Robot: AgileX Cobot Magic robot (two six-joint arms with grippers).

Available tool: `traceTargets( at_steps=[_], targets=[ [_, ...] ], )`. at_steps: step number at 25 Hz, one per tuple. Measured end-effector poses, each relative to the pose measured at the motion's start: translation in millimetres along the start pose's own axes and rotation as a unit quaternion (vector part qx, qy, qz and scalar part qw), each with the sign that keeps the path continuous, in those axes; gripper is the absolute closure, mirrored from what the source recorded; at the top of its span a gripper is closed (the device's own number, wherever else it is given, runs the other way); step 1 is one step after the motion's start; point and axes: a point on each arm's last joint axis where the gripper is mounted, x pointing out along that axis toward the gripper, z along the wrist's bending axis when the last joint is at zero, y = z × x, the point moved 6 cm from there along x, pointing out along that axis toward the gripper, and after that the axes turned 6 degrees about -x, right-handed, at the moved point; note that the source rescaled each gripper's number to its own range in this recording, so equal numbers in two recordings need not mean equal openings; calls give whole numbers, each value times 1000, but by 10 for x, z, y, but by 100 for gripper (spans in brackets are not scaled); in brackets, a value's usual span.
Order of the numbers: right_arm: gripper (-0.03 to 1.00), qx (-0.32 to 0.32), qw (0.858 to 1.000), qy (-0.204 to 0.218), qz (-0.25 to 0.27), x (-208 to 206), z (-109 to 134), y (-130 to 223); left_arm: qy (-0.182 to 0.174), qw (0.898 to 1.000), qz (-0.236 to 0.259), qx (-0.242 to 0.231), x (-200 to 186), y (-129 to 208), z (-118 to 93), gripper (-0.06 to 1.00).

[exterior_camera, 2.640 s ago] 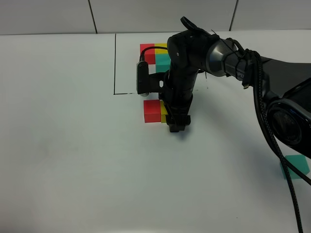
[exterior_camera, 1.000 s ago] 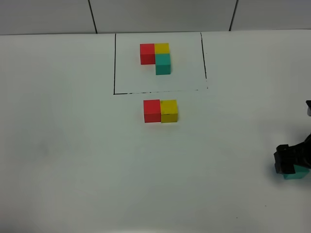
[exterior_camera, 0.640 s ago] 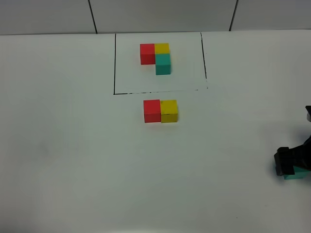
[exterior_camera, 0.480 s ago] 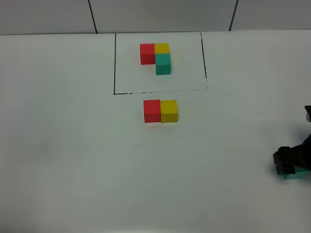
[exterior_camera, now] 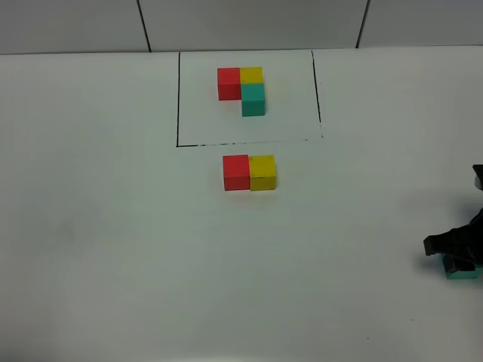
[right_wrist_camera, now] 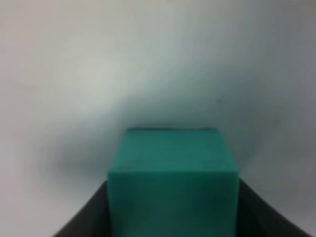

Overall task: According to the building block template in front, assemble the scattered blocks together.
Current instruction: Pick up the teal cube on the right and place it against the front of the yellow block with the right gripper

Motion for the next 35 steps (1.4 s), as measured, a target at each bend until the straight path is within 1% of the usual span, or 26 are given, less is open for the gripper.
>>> traceTargets(
  at_steps=[2,4,5,8,13,16,20,23,25,28,35],
  targets=[
    [97,-5,1000,-6,14,-20,80,4,0,1000,0,0,0,0,0,14],
    [97,-8,1000,-16,23,-67,232,-42,0,1000,0,0,0,0,0,14],
    [97,-11,999,-22,24,-103,345,-88,0,1000,0,0,0,0,0,14],
    [97,-13,999,-31,13,-217,760,-218,0,1000,0,0,0,0,0,14],
    [97,-46,998,-34,-20,-392,1550,-425,0,1000,0,0,0,0,0,14],
    [97,-50,998,-26,-15,-342,1935,-534,0,1000,0,0,0,0,0,14],
    [97,-57,998,-20,-3,-137,2331,-684,0,1000,0,0,0,0,0,14],
    [97,-59,998,-20,-2,22,2495,-809,0,1000,0,0,0,0,0,14],
    [97,-64,998,-14,1,135,2533,-856,0,1000,0,0,0,0,0,14],
    [97,-68,998,-6,3,218,2554,-902,0,1000,0,0,0,0,0,14],
    [97,-50,999,-9,-1,247,2593,-975,0,1000,0,0,0,0,0,14]
  ],
)
